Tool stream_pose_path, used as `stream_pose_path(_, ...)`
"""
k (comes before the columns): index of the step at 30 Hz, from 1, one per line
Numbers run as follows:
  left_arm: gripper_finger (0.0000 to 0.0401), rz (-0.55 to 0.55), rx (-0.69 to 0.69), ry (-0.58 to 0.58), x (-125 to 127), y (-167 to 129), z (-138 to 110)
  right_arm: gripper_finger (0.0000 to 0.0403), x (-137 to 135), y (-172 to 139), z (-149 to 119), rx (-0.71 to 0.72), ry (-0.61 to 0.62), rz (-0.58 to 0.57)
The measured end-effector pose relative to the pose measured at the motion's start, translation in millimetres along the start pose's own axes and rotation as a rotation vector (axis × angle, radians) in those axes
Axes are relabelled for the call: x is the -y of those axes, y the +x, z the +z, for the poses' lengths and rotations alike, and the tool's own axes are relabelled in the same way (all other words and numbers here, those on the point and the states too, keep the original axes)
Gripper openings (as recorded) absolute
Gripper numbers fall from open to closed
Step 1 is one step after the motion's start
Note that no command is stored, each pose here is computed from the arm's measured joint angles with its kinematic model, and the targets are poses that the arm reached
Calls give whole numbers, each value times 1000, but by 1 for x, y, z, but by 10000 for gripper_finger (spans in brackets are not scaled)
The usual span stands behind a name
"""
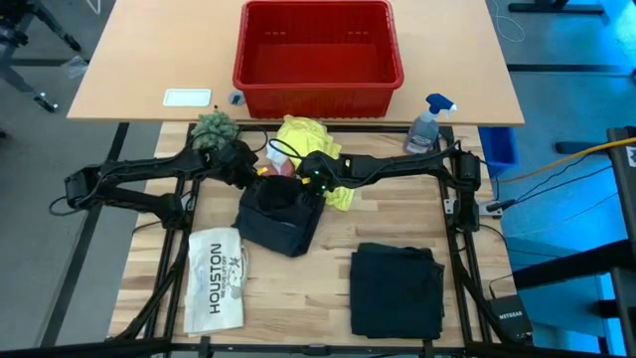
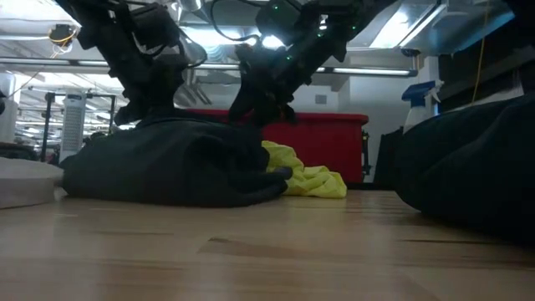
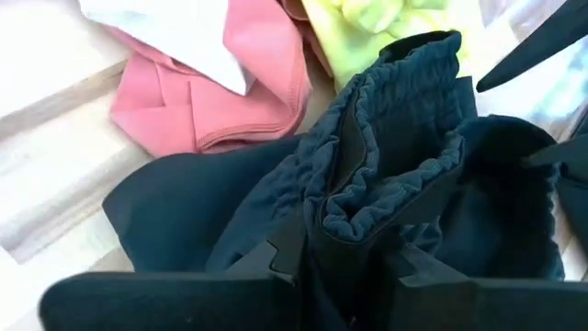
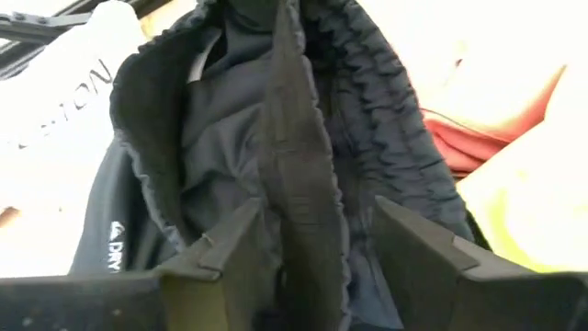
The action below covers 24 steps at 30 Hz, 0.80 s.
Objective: Fold laundry
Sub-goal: Fold the dark blue short
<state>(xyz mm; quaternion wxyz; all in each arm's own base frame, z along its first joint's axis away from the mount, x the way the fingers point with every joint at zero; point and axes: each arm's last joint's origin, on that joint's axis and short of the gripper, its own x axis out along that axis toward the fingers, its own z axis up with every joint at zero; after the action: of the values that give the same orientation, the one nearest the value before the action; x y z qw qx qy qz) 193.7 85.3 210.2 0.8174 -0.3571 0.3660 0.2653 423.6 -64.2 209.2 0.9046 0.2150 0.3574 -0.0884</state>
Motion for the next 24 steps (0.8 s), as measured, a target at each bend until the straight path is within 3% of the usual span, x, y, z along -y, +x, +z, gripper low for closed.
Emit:
stream_pose_path(4, 48, 67, 49, 97, -5, 1, 3, 204, -1, 0, 1, 8, 58, 28)
stream_pose_path(8, 48, 93, 114, 44, -9, -3, 11, 207, -4, -1, 7, 52, 100, 69)
stream_pose_path(10, 48, 24, 101, 46, -6, -5, 12, 206, -7, -4, 11, 88, 130, 90)
stream_pose_path(15, 61, -439, 105, 206, 14, -22, 19, 205, -20, -18, 26, 182, 150, 175)
stream_pose_path(18, 86, -471, 111, 188, 14, -27, 20, 205, -22, -22, 30, 205, 144, 149)
stream_pose_path(24, 150, -391, 21, 163, 0, -24, 14, 205, -20, -22, 30, 206, 149, 125)
